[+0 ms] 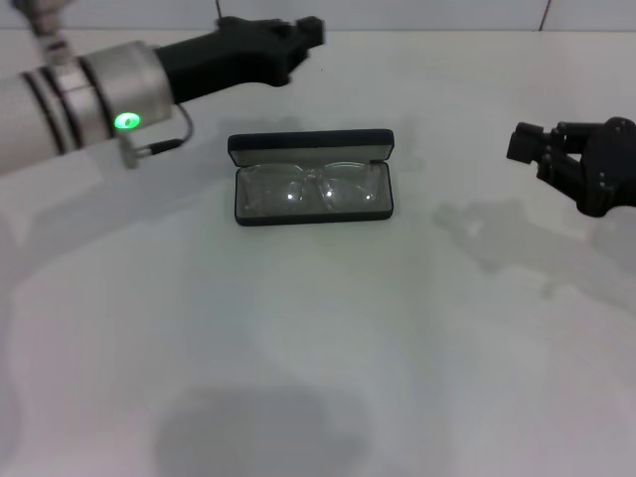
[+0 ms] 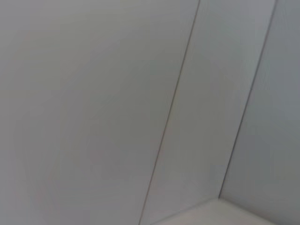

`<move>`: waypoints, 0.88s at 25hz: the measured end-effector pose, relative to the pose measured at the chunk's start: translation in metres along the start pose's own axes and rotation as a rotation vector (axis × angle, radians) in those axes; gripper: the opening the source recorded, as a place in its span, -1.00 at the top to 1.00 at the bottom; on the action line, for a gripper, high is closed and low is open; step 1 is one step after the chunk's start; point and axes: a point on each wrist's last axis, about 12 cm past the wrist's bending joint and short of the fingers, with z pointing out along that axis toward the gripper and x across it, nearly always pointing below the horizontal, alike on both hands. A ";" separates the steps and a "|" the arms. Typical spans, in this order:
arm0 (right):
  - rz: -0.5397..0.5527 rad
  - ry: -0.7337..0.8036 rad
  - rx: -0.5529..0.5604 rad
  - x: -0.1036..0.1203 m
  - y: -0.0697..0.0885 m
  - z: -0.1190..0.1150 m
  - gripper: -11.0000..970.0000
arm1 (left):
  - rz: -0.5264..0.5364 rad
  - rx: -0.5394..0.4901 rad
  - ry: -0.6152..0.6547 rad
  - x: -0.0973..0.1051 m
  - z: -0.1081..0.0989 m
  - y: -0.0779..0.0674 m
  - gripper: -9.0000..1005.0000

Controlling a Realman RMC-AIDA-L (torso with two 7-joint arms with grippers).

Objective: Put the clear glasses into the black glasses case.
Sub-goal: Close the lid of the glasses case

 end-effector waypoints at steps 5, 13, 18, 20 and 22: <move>0.020 -0.008 -0.038 0.002 0.006 0.000 0.77 | -0.038 -0.065 -0.003 0.021 0.018 -0.003 0.68; 0.026 -0.014 -0.047 0.002 0.006 0.002 0.77 | -0.063 -0.121 0.078 0.044 0.015 -0.002 0.67; 0.015 -0.022 -0.043 -0.002 0.004 0.002 0.77 | -0.085 -0.129 0.138 0.063 0.012 -0.007 0.66; 0.009 -0.028 -0.041 -0.005 0.003 0.001 0.77 | -0.099 -0.134 0.148 0.070 0.009 -0.008 0.66; 0.006 -0.029 -0.039 -0.005 0.003 0.001 0.76 | -0.118 -0.141 0.154 0.077 0.004 -0.009 0.65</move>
